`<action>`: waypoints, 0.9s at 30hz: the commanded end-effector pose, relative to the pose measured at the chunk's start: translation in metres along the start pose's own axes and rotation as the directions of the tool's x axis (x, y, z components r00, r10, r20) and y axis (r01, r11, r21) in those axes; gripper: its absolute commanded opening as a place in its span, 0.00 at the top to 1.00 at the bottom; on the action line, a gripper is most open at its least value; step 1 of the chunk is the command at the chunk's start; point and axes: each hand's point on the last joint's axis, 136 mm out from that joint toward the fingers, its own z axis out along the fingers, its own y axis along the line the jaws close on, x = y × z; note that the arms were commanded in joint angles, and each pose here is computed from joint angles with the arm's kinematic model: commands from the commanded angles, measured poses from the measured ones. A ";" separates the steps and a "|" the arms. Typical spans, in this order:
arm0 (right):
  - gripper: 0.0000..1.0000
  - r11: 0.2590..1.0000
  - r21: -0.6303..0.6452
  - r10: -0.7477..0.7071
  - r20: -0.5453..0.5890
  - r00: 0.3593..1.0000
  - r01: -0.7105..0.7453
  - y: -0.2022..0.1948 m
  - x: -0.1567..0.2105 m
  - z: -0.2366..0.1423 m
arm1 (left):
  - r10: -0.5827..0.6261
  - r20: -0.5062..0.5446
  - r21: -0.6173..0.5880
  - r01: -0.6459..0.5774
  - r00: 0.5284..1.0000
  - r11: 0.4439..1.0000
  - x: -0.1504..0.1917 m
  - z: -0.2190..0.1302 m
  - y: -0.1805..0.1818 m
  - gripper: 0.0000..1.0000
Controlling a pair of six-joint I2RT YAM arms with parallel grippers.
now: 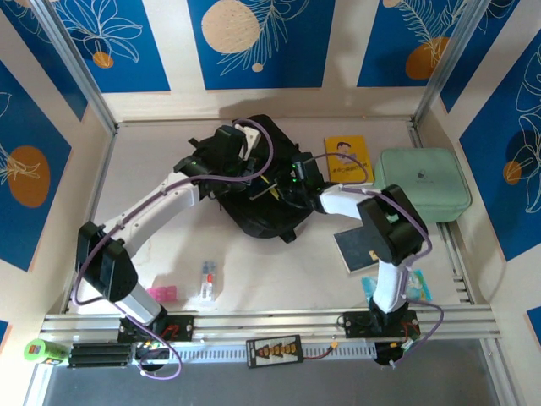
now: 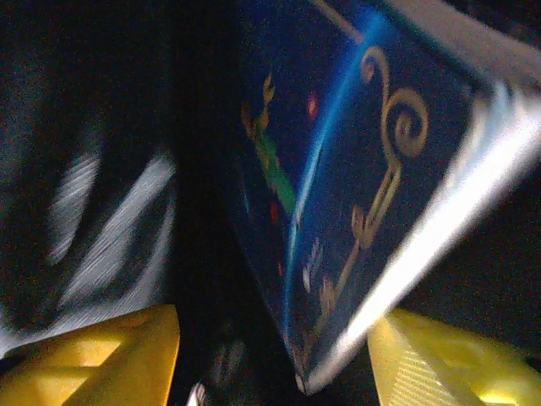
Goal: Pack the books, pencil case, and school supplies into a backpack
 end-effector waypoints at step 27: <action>0.06 0.790 0.587 -0.372 0.229 0.899 0.177 -0.060 -0.170 -0.107 | -0.169 -0.097 0.052 0.174 0.981 0.983 0.091 -0.044 0.056 0.35</action>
